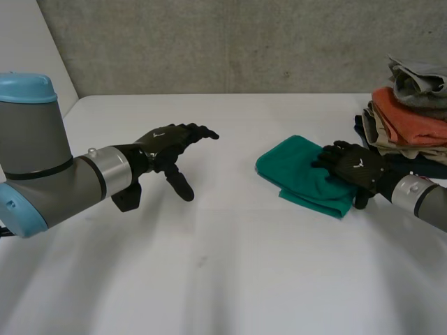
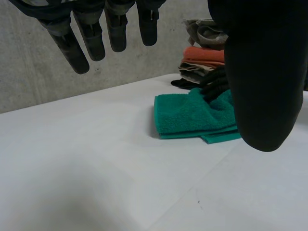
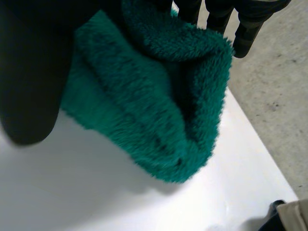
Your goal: Fold the laundry.
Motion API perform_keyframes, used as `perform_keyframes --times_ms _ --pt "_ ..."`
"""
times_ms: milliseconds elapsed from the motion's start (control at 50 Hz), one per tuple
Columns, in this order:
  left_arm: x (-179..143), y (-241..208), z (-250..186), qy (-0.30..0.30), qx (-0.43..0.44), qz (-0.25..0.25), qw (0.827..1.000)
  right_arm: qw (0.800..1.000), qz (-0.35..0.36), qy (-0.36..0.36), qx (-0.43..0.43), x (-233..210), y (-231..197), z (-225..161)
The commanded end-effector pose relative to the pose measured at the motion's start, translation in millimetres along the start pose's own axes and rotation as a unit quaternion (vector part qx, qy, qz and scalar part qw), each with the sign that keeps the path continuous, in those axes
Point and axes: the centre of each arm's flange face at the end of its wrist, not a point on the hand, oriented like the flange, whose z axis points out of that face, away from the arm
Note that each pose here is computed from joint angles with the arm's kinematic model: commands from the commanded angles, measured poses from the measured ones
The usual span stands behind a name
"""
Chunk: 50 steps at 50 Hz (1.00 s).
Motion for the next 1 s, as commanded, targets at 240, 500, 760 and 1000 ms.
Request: perform_keyframes --times_ms 240,500,760,1000 --pt "-1.6 0.6 0.0 0.0 -0.001 -0.001 1.0 1.0 -0.01 0.022 0.019 2.6 -9.5 24.1" --pt "-2.7 -0.5 0.0 -0.001 0.001 -0.002 1.0 0.997 0.001 0.069 0.034 20.8 -18.5 36.4" --pt "-6.7 -3.8 -1.8 -0.006 0.005 -0.003 1.0 0.949 0.032 0.247 0.192 99.8 -112.9 39.4" --pt "-5.6 -5.1 -3.0 -0.004 0.007 -0.005 1.0 0.878 0.036 0.407 0.248 222.4 -149.9 -19.1"
